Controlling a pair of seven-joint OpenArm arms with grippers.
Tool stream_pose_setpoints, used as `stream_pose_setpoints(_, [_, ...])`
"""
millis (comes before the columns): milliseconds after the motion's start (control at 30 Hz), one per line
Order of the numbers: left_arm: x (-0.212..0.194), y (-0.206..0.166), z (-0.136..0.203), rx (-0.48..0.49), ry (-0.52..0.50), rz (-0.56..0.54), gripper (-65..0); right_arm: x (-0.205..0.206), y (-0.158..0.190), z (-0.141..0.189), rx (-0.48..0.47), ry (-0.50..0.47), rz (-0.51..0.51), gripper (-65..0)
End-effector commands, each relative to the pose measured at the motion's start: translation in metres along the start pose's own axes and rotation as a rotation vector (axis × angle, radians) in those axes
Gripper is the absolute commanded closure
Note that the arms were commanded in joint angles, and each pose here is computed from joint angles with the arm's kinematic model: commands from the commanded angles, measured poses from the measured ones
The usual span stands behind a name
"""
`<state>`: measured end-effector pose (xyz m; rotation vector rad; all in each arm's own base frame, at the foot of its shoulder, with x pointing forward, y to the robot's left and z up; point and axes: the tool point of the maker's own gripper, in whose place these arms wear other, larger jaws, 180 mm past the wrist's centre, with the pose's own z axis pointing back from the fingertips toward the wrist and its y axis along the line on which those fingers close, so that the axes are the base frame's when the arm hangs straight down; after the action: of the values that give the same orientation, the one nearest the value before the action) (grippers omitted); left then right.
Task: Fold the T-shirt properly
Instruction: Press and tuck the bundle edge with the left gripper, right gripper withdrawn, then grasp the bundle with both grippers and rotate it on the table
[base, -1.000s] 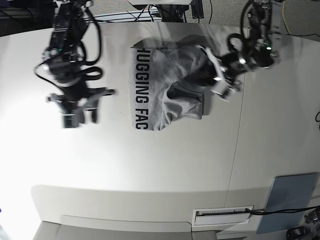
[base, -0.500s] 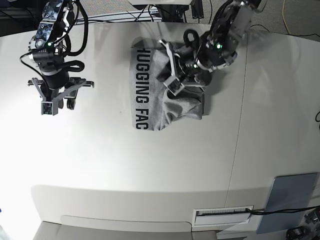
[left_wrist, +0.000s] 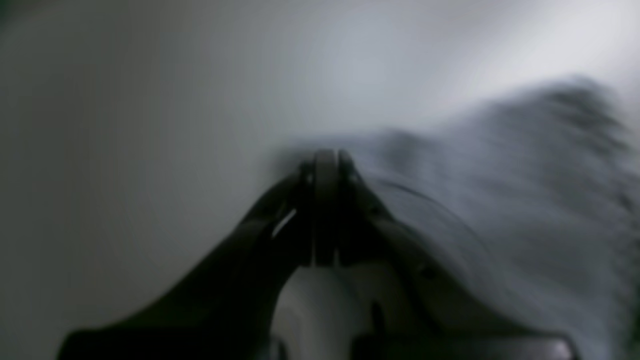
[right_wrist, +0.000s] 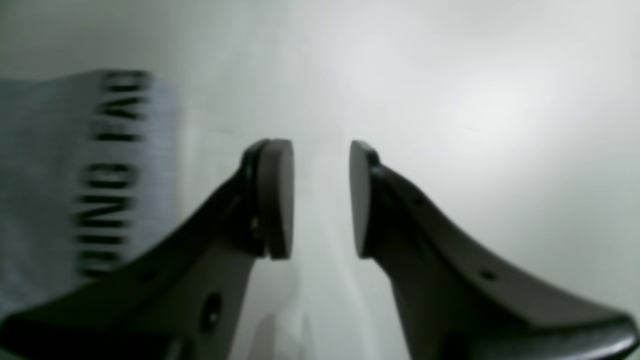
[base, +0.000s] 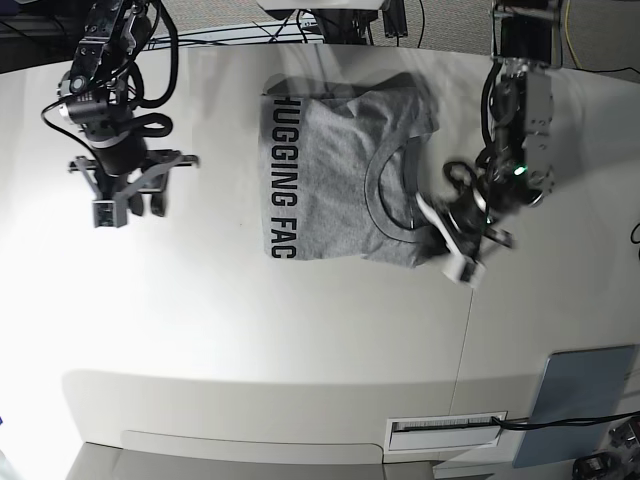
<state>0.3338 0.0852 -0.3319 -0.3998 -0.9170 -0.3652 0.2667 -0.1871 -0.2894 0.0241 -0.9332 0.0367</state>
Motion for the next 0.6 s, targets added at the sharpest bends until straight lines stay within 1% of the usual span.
stream_pose_setpoints(0, [0.009, -0.014, 0.007, -0.083, -0.044, -0.002, 0.0, 0.014, 0.010, 0.002, 0.036, -0.058, 0.021, -15.7])
stream_pose_setpoints(67, [-0.005, -0.039, 0.018, -0.207, -0.035, 0.014, 0.0, 0.017, 0.030, -0.001, 0.084, -0.077, 0.050, -10.3])
stream_pose_setpoints(100, [-0.013, -0.049, 0.023, -0.245, -0.027, 0.024, 0.0, 0.020, 0.040, -0.003, 0.106, -0.089, 0.070, -7.4])
stream_pose_setpoints(167, [-0.031, -0.063, 0.031, -0.277, 0.000, 0.046, 0.0, 0.026, 0.058, -0.007, 0.129, -0.117, 0.127, -0.1])
stream_pose_setpoints(267, [-0.057, -0.077, 0.044, -0.296, 0.047, 0.072, 0.0, 0.030, 0.076, -0.023, 0.136, -0.116, 0.200, 0.0])
stream_pose_setpoints(467, [-0.104, -0.098, 0.064, -0.318, 0.142, 0.140, 0.0, 0.028, 0.094, -0.079, 0.140, -0.038, 0.245, 0.0])
stream_pose_setpoints(567, [-0.122, -0.105, 0.071, -0.322, 0.183, 0.170, 0.0, 0.034, 0.091, -0.101, 0.130, -0.010, 0.255, 0.0])
